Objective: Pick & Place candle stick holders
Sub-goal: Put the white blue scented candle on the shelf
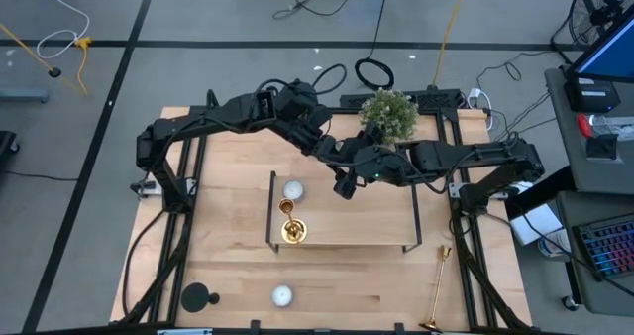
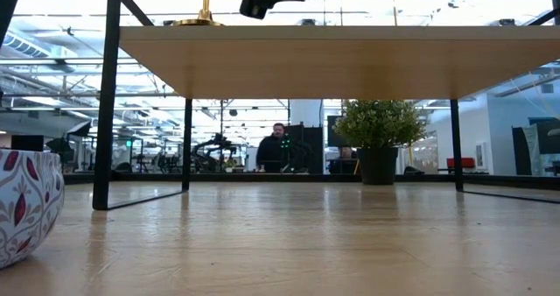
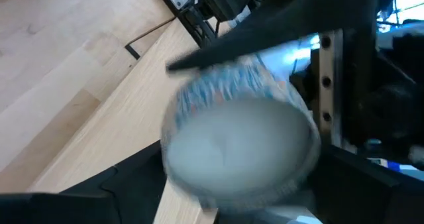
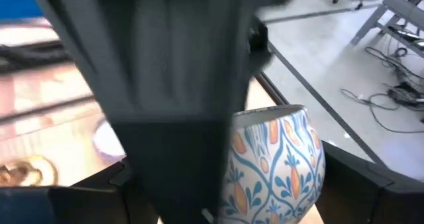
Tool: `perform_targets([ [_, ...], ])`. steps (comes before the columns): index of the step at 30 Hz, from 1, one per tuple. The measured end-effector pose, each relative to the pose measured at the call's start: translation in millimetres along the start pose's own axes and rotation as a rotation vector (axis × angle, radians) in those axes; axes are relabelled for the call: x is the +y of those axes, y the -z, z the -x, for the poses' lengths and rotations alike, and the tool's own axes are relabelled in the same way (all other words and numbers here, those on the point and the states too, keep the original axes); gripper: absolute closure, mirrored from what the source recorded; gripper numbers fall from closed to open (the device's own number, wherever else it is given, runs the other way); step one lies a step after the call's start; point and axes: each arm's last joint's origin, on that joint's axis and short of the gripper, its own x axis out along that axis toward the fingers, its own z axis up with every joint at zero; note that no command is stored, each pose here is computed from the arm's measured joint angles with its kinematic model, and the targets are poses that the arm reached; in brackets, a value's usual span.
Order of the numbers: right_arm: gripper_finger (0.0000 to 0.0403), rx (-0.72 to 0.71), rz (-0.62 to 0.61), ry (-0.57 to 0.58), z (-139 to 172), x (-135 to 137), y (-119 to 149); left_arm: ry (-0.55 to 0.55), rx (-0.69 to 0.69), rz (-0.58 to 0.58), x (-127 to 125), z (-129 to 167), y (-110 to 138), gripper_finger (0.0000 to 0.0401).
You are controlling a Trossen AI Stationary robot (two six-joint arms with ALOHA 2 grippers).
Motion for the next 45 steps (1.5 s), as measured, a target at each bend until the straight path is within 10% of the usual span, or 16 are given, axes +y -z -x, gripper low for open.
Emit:
perform_targets([
  [7,0.0110,0.017,0.001,-0.017,0,0,1,-0.009,-0.003,-0.023,0,0,0,0.0006],
  [26,0.0110,0.012,-0.202,-0.137,-5,7,8,-0.107,-0.220,-0.074,2,85,-9,0.0011],
  [45,0.0110,-0.310,-0.502,-0.234,-12,2,111,-0.260,-0.223,-0.130,-27,103,37,0.0011],
])
